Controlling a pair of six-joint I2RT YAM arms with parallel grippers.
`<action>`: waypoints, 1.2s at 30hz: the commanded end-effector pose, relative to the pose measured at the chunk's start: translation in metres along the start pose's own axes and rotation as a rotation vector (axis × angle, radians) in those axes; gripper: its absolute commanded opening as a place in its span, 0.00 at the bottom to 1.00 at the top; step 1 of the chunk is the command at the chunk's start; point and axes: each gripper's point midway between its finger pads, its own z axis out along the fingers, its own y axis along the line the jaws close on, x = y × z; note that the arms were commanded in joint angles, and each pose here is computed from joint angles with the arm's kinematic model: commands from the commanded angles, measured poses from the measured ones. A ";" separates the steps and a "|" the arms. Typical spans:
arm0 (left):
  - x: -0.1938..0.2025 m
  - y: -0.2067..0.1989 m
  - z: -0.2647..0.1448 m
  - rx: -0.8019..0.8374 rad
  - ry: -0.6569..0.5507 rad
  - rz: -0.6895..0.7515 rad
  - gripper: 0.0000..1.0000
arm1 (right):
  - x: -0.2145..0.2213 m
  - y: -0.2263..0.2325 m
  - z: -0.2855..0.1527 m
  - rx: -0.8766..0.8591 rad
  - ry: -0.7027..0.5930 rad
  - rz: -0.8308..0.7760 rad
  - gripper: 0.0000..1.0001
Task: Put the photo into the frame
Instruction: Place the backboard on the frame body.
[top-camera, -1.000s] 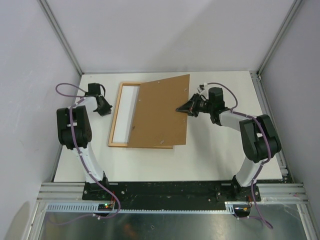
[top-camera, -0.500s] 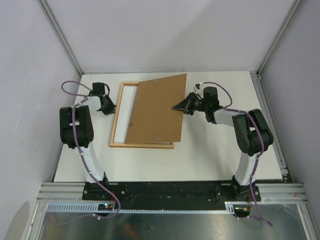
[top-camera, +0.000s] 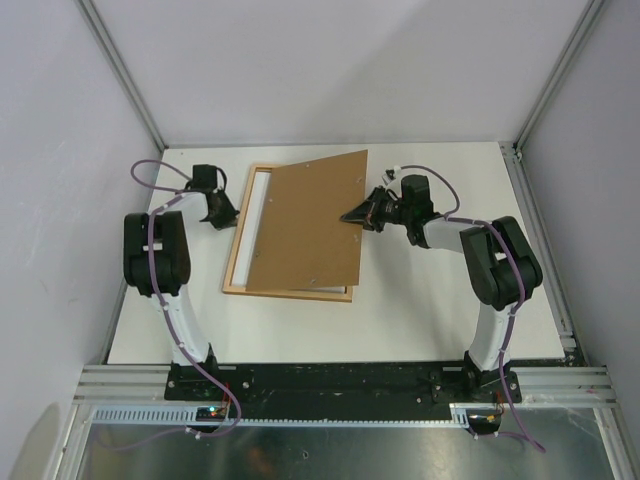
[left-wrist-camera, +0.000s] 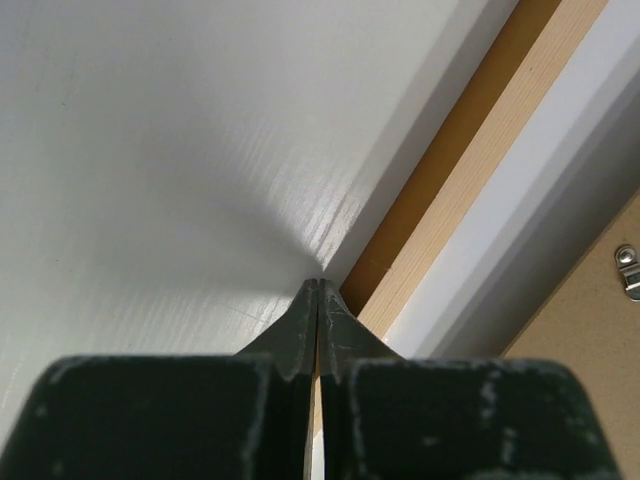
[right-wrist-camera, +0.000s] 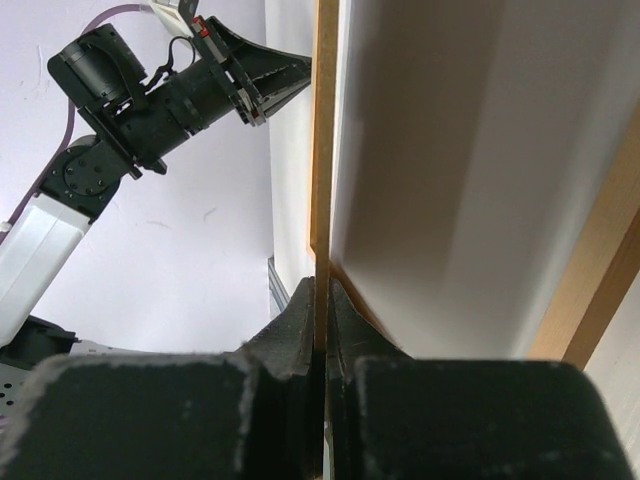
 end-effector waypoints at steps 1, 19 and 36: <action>0.030 0.000 0.003 0.003 0.092 0.028 0.00 | -0.020 0.035 0.003 -0.096 -0.057 -0.115 0.00; 0.034 -0.007 0.000 0.035 0.106 0.041 0.00 | -0.034 0.031 0.000 -0.071 -0.105 -0.101 0.00; 0.052 -0.022 -0.004 0.058 0.132 0.068 0.00 | -0.023 0.020 0.014 -0.044 -0.090 -0.078 0.00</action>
